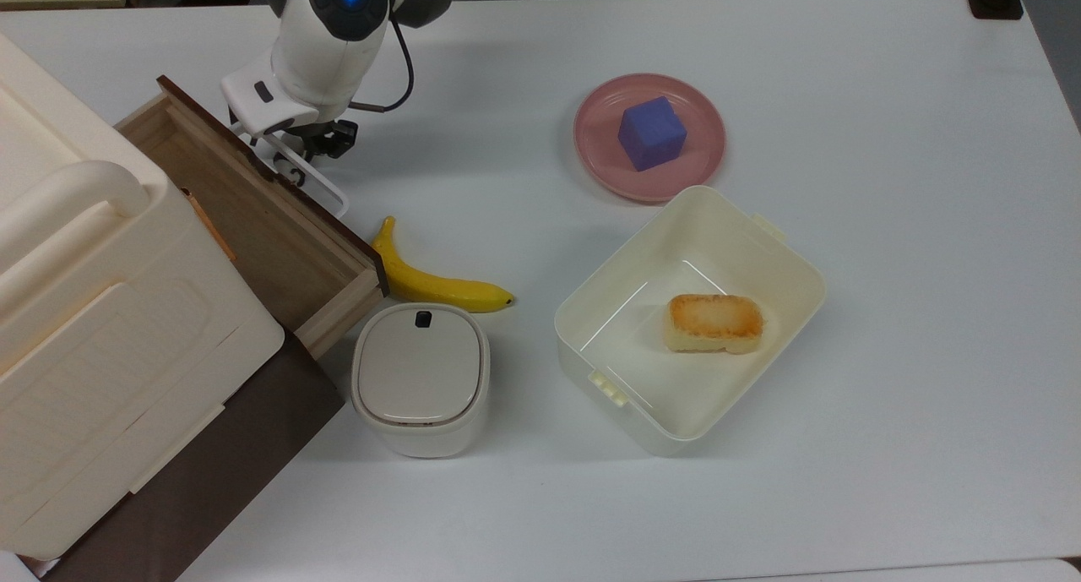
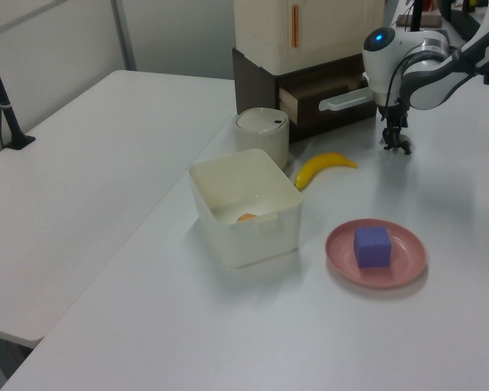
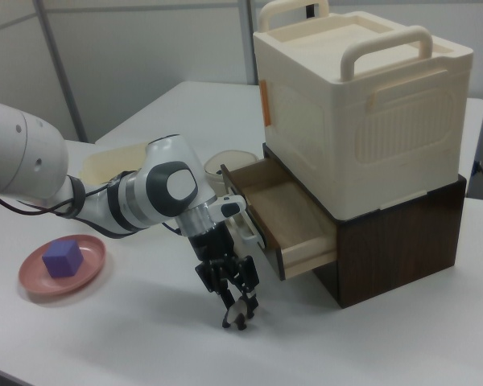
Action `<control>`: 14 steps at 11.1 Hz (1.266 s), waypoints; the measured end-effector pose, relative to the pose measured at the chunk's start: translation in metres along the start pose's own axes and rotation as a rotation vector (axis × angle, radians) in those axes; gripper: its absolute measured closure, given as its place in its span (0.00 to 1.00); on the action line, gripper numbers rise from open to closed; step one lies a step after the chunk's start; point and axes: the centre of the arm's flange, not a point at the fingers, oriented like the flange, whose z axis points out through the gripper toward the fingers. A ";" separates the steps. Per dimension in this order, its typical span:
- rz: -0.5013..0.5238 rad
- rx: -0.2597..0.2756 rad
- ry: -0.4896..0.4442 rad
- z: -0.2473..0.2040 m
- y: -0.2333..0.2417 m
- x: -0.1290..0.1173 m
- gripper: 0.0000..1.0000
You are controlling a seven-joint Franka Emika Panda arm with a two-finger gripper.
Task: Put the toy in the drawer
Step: 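Lower the gripper and close it on the panda toy, then lift the panda toy and carry it over the open drawer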
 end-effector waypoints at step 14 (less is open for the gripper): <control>0.019 0.035 0.111 -0.078 -0.020 0.011 0.63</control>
